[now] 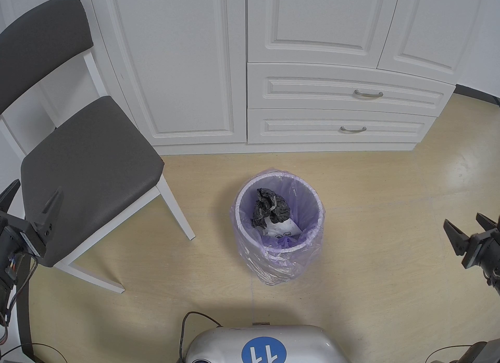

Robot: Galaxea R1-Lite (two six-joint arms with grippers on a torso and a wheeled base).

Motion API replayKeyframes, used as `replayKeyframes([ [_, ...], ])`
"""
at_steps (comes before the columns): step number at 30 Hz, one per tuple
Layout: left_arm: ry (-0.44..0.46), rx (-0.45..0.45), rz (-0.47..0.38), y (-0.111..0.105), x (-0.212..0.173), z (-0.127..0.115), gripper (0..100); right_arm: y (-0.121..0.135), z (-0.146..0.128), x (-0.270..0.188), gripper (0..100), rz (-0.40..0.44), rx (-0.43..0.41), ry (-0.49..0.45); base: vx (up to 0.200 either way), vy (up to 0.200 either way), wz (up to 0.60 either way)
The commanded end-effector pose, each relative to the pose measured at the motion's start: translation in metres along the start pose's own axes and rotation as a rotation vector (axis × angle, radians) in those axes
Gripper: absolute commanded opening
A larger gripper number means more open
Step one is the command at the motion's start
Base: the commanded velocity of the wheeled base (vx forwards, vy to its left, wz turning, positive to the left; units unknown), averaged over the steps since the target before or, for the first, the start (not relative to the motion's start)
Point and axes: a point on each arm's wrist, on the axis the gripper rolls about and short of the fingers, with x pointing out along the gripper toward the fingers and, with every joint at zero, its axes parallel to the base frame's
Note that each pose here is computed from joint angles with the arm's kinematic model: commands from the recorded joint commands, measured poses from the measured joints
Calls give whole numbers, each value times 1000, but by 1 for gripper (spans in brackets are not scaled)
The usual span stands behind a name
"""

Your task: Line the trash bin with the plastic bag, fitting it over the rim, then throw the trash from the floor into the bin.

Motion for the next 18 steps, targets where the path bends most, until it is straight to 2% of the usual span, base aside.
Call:
replayKeyframes([
  [1,-37,36,42,7,-15,-1,100,-28,-24,-73,100,-91,62,-112,0,0,0],
  [9,-65,56,87,13,-21,1,100,-34,-38,-100,100,-95,91,-146,0,0,0],
  [18,-91,51,113,17,-35,2,100,-37,-50,-113,100,-92,134,-236,0,0,0],
])
